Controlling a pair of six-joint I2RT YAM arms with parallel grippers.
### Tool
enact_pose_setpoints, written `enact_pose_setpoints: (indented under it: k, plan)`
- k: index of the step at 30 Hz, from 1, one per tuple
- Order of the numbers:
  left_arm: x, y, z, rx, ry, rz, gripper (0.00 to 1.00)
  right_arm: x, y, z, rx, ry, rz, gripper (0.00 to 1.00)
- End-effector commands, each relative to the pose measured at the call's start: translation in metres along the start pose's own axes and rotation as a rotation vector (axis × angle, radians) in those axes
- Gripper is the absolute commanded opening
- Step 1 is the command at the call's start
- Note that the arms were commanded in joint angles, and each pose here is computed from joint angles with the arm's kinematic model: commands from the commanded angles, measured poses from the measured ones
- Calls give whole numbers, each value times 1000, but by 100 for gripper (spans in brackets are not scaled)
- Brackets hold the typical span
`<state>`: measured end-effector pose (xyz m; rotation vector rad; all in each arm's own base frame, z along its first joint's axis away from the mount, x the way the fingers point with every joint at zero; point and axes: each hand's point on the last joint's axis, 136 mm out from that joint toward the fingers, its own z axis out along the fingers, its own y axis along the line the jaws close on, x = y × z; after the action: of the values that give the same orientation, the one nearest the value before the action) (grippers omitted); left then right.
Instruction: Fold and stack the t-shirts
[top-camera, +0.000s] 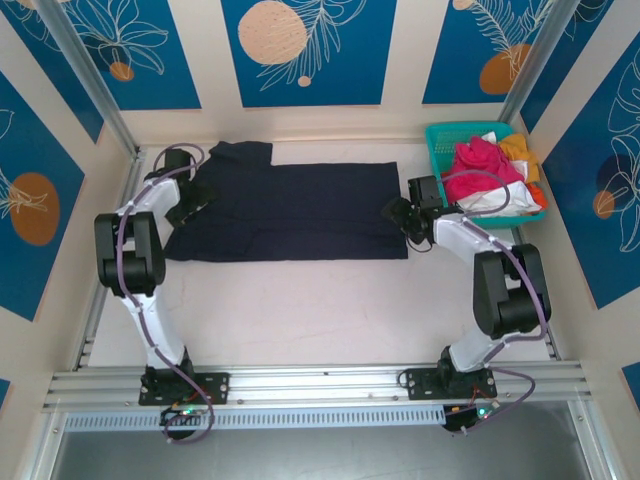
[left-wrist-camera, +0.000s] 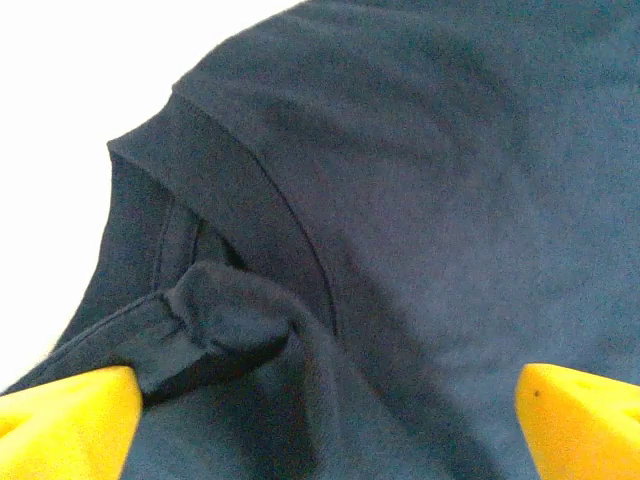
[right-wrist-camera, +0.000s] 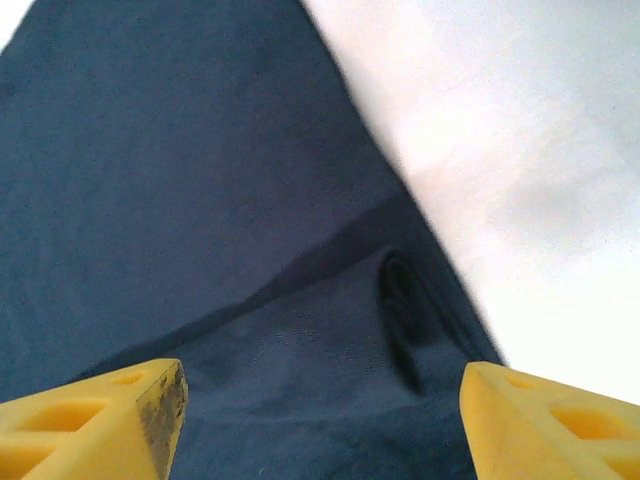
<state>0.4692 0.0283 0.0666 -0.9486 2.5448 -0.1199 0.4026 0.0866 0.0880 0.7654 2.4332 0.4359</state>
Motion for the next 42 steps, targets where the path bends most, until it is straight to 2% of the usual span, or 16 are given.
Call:
enact_pose_setpoints:
  k: [1,4,7,13,23,29,34,39,42]
  plan:
    - [-3,-22,-31,85,-78,50,100,6,27,-6,-36,-66,-118,72]
    - [14,-27,-29,102,-56,58,100,30,43,11,-44,9,-149,70]
    - [36,-25,-13,108,13,43,95,52,58,30,-60,88,-180,67]
    - [69,-7,15,70,102,27,93,71,43,53,-17,193,-108,61]
    - [133,34,8,64,217,-1,93,102,-23,25,122,268,-53,59]
    - [176,65,-12,36,278,-22,93,124,-51,1,168,306,-14,59]
    - [173,73,-20,21,235,8,94,118,-39,-7,105,279,-14,59]
    - [164,66,-9,9,230,24,95,101,-17,6,69,260,-10,59]
    - [159,76,-4,-53,207,53,95,89,-7,14,60,240,-16,59]
